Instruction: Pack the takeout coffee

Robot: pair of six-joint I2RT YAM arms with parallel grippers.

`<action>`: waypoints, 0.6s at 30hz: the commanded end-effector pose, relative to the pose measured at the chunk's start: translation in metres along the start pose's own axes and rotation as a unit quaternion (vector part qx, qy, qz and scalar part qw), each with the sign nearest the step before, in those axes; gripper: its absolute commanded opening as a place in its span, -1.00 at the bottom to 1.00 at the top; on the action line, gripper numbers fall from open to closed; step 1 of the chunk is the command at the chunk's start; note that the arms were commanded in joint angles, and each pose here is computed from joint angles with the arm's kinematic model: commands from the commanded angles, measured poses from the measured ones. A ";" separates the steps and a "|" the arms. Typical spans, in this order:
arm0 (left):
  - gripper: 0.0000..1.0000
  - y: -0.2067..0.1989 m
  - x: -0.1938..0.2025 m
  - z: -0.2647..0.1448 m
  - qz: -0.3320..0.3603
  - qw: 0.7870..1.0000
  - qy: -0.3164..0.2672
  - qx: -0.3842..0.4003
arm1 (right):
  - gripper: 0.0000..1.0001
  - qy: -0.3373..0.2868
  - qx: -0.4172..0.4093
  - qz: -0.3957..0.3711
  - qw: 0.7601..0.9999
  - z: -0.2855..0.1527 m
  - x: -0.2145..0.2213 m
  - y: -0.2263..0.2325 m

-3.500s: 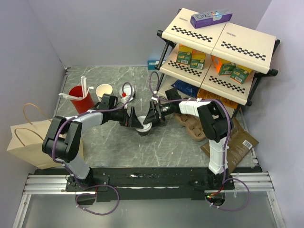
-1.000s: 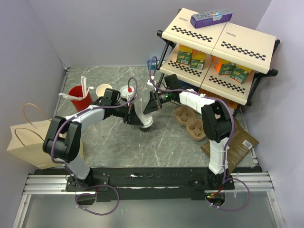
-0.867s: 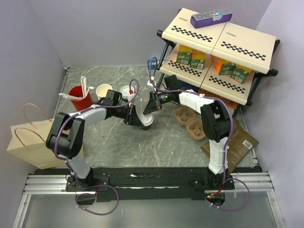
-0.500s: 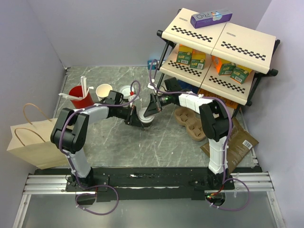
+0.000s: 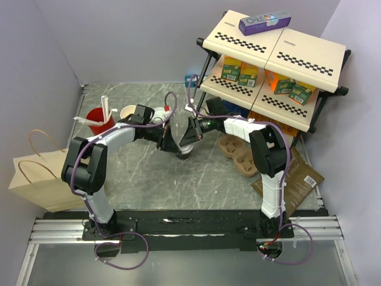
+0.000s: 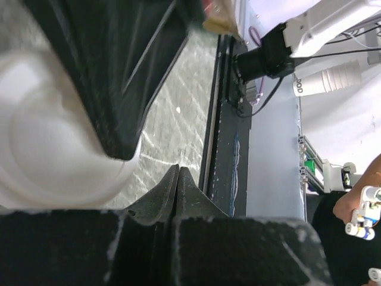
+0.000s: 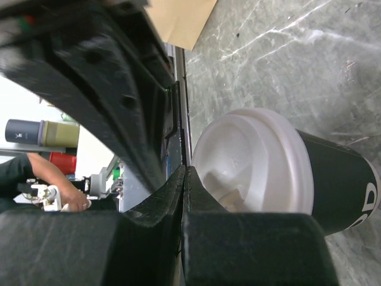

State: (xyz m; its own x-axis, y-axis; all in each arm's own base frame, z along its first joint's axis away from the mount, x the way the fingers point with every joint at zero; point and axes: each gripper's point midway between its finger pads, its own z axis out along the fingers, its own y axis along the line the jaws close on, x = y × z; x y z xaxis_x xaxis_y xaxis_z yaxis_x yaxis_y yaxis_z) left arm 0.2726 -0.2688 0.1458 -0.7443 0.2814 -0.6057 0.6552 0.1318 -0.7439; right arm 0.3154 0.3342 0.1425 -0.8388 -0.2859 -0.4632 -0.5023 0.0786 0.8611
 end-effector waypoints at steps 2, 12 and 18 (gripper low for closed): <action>-0.98 -0.012 -0.033 -0.016 0.045 0.998 -0.029 0.027 | -0.95 -0.018 -0.013 -0.053 0.998 -0.013 -0.016 0.027; -0.98 0.017 -0.069 -0.026 0.028 0.994 -0.099 -0.036 | -0.96 -0.008 0.015 -0.067 0.998 -0.022 0.003 0.025; -0.98 0.028 -0.071 -0.015 -0.002 0.993 -0.115 -0.030 | -0.96 0.001 0.030 -0.072 0.997 -0.022 0.005 0.014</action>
State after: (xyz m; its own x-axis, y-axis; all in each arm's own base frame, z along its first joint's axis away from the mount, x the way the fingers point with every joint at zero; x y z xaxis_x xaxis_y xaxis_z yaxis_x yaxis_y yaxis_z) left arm 0.3303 -0.2600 0.1607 -0.7759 0.1091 -0.6214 0.6291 0.2084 -0.7489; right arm 0.3073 0.3156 0.1449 -0.8045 -0.2952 -0.5155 -0.5640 0.1073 0.8188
